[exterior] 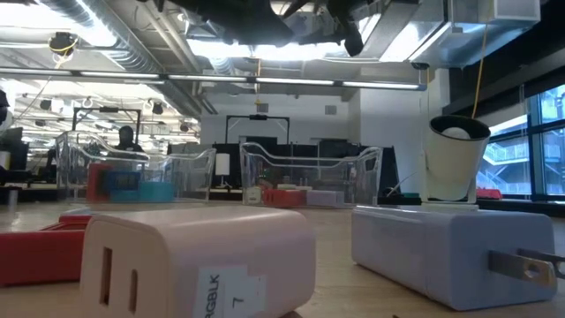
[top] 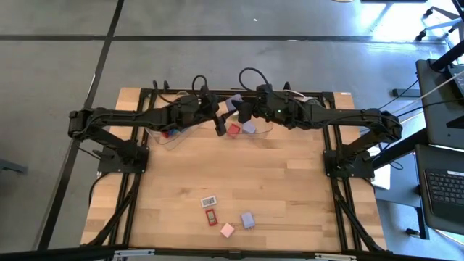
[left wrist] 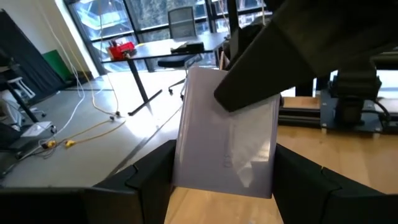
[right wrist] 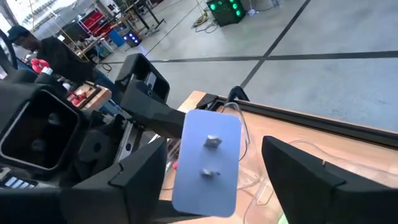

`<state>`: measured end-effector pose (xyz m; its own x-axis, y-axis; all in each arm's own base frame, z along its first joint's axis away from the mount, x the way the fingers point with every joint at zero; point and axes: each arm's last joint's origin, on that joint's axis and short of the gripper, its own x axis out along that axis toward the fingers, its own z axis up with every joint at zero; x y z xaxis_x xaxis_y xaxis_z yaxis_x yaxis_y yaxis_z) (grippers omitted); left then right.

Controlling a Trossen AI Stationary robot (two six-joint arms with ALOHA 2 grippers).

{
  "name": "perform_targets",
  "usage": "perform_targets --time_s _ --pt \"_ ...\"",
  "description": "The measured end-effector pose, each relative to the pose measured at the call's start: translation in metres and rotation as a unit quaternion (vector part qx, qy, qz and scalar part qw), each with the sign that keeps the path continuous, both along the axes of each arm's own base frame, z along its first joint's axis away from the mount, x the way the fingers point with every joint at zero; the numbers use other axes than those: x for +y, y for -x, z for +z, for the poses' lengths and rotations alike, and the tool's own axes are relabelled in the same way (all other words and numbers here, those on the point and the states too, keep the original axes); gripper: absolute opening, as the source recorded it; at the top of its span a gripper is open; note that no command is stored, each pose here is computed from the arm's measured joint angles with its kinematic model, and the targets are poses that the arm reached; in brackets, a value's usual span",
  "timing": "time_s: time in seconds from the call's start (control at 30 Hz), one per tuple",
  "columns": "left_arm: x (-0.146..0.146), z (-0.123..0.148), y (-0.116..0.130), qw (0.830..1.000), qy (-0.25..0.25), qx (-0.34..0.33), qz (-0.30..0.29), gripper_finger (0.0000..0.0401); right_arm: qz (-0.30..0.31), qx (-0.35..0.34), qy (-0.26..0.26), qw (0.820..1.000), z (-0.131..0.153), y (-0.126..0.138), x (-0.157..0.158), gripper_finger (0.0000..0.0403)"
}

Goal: Pick & Place Office items
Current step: Put the left blue charger adapter into the right transparent bin

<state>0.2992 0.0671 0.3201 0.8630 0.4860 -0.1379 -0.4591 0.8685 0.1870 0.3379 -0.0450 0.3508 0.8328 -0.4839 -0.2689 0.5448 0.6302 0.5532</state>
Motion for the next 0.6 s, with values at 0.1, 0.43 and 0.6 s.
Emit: perform_targets --time_s 0.1,0.43,0.6 --pt "0.0 0.0013 -0.0002 1.0 -0.01 -0.002 -0.001 0.0223 -0.002 -0.005 -0.007 1.0 0.0001 0.0001 0.0 0.0251" --pt "-0.0037 0.0009 -0.0009 0.999 -0.04 0.017 -0.011 0.023 0.002 -0.012 -0.021 1.0 0.0003 -0.0002 0.0008 0.0149" --pt "-0.0047 0.0011 -0.0011 0.995 -0.086 0.041 -0.018 0.024 0.002 -0.01 -0.021 1.0 0.0 0.0 0.0011 0.0123"
